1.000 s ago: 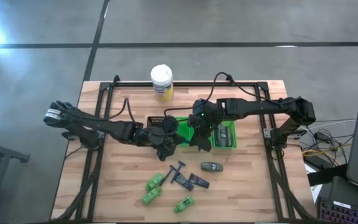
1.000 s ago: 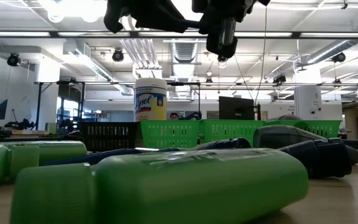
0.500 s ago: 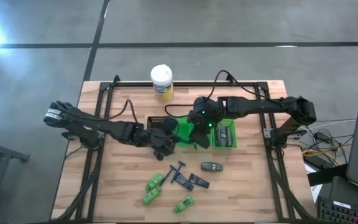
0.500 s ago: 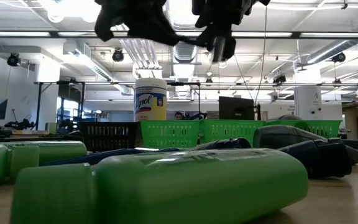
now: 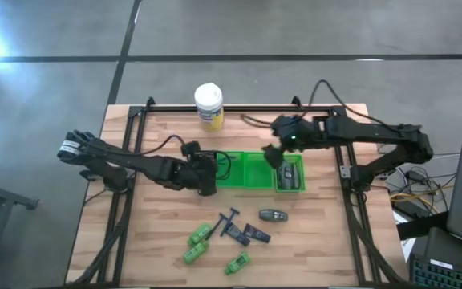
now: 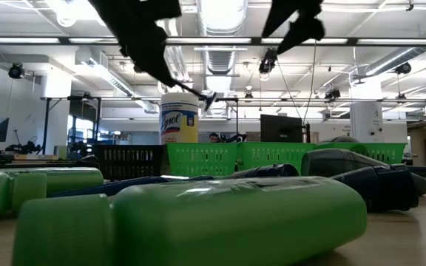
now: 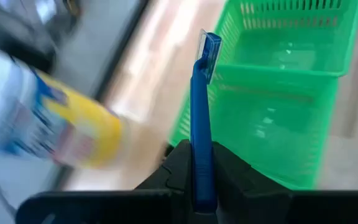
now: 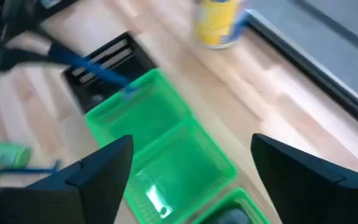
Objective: Pick & Place Travel size toiletries
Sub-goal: Put the razor into the left green bin
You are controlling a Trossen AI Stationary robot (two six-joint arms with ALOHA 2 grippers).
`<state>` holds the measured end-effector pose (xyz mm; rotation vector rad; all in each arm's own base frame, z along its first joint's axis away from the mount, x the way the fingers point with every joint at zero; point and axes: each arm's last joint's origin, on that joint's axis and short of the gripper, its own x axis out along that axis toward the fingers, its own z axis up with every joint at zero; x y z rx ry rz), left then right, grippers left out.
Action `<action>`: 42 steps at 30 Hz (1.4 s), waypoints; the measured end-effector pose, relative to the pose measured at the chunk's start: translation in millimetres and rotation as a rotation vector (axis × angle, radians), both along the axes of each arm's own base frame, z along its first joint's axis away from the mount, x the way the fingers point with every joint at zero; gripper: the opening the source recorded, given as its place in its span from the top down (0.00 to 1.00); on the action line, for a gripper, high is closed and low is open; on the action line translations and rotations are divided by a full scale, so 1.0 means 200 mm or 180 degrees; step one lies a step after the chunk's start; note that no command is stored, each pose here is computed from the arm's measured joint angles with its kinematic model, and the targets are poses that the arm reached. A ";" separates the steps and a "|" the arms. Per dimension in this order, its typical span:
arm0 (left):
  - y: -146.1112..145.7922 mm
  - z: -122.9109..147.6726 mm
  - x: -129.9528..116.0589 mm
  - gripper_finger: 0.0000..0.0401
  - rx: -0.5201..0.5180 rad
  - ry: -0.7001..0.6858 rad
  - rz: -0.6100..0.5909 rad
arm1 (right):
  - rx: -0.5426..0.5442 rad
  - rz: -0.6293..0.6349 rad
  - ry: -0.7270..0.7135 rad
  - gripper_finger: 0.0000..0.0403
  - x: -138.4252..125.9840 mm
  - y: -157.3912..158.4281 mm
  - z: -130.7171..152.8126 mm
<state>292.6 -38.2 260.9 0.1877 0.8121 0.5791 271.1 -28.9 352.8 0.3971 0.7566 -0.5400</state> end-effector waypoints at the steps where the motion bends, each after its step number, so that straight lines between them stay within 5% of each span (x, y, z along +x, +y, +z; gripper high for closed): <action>1: 0.00 -0.02 0.01 0.90 -0.0137 -0.0006 0.0090 | 0.0007 -0.0083 -0.0017 0.19 -0.03 0.00 0.02; 5: -0.01 -0.12 0.11 0.90 -0.0568 0.0205 0.0256 | 0.0114 -0.0260 -0.0110 0.15 -0.11 0.01 0.06; 11: -0.03 -0.12 0.26 0.90 -0.0061 0.1121 0.0405 | 0.0173 -0.0353 -0.0109 0.15 -0.15 0.01 0.05; 18: 0.02 -0.12 0.45 0.90 -0.0187 0.1314 0.0304 | 0.0232 -0.0382 0.0062 0.20 -0.16 0.03 -0.04; 24: 0.09 -0.19 0.50 0.90 -0.0039 0.1788 0.0313 | 0.0223 -0.0362 0.0034 0.23 -0.18 0.05 -0.03; 32: 0.11 -0.19 0.51 0.88 0.0035 0.1823 0.0270 | 0.0201 -0.0377 -0.0055 0.26 -0.21 0.06 0.00; 42: 0.15 -0.20 0.54 0.69 -0.0007 0.1673 0.0358 | 0.0154 -0.0414 -0.0005 0.20 -0.22 0.05 -0.03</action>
